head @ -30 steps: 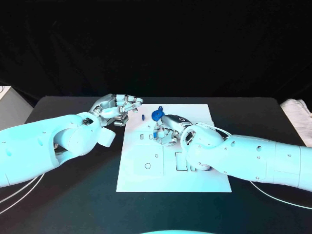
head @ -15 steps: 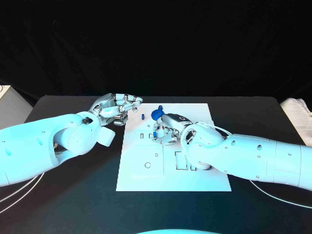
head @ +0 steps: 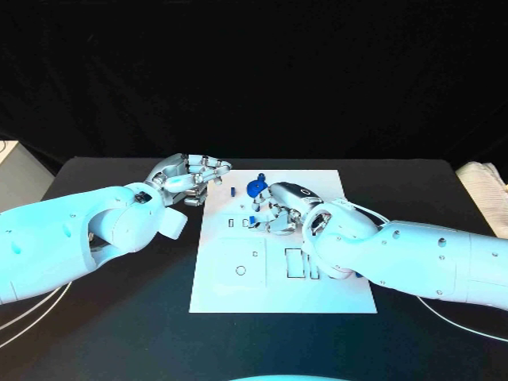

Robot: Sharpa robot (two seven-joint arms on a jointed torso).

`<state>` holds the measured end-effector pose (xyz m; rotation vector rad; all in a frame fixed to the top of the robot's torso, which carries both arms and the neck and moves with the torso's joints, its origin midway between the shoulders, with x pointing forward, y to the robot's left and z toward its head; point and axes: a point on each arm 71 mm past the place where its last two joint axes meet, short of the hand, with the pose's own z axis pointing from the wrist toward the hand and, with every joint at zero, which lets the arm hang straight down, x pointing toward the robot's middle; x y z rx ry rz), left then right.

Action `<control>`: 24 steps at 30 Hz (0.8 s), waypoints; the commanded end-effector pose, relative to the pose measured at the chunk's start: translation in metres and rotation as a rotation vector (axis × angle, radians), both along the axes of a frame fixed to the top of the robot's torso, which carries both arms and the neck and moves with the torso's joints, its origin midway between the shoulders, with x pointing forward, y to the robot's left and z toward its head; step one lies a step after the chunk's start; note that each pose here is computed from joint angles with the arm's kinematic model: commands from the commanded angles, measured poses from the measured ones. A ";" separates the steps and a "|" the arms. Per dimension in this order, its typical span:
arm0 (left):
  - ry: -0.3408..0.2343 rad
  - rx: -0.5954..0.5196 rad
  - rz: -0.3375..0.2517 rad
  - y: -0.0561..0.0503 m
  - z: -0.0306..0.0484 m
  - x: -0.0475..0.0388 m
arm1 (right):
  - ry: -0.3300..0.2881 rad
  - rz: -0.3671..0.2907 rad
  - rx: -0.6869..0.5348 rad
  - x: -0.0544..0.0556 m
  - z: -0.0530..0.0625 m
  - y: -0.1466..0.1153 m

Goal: Assemble the parts on the task board

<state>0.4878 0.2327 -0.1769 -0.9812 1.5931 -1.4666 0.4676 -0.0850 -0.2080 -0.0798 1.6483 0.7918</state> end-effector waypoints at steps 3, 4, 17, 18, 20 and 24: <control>0.063 0.175 0.000 0.002 -0.0095 0.0030 | 0.006 0.106 0.130 -0.002 0.022 -0.006; 0.071 0.194 -0.004 0.003 -0.0105 0.0035 | 0.014 0.111 0.142 -0.002 0.024 -0.008; 0.213 0.513 -0.135 -0.011 -0.0117 0.0159 | 0.359 0.007 0.491 0.026 0.052 -0.081; 0.218 0.533 -0.147 -0.012 -0.0111 0.0162 | 0.366 -0.003 0.504 0.028 0.053 -0.085; 0.228 0.600 -0.186 -0.018 -0.0073 0.0186 | 0.383 -0.046 0.564 0.036 0.057 -0.102; 0.233 0.667 -0.216 -0.028 -0.0004 0.0235 | 0.405 -0.122 0.661 0.046 0.059 -0.125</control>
